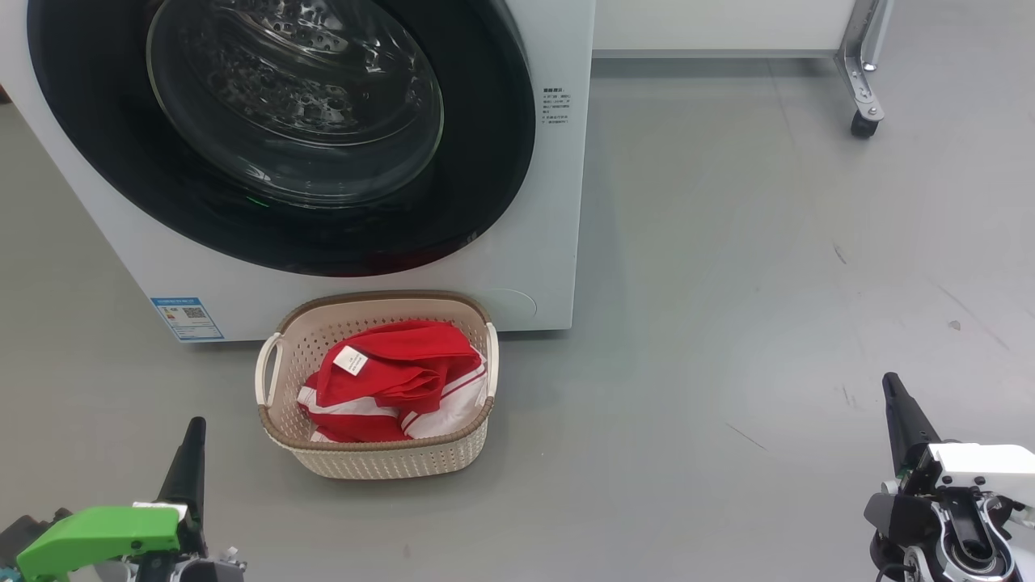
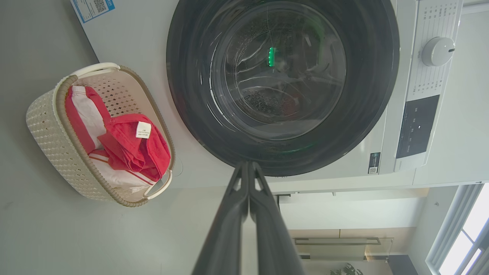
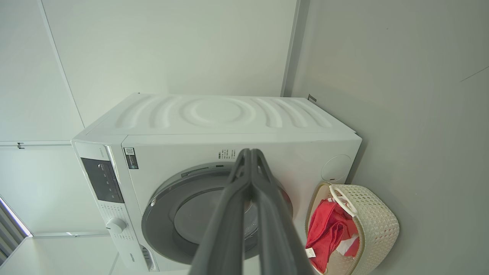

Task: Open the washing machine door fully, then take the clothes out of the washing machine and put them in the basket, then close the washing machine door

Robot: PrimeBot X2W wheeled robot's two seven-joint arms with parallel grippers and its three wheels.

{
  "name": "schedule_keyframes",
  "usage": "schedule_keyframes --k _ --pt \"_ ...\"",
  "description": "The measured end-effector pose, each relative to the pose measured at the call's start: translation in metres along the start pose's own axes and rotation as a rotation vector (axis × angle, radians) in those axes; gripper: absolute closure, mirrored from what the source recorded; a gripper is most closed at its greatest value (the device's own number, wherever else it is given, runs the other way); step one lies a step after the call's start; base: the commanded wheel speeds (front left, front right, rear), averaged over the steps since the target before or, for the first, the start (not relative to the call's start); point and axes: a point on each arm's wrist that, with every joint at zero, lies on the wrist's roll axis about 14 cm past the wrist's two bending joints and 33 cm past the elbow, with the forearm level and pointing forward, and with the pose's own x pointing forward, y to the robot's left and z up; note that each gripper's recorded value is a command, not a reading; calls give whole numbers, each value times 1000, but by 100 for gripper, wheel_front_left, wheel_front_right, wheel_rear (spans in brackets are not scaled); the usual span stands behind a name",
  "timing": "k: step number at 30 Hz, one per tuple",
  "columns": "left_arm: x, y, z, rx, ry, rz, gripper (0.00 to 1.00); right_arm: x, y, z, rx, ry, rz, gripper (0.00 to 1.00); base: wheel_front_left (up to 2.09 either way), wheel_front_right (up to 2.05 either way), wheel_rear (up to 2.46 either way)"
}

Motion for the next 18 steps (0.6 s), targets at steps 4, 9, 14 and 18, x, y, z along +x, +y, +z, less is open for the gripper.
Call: schedule_keyframes --k 4,9,14,18 --pt "0 0 0 0 0 0 100 0 0 0 0 0 0 100 0 0 0" --pt "0 0 0 -1 1 0 100 0 0 0 0 0 0 100 0 0 0" --pt "0 0 0 -1 2 -1 100 0 0 0 0 0 0 100 0 0 0" --pt "0 0 0 -1 2 -1 100 0 0 0 0 0 0 100 0 0 0"
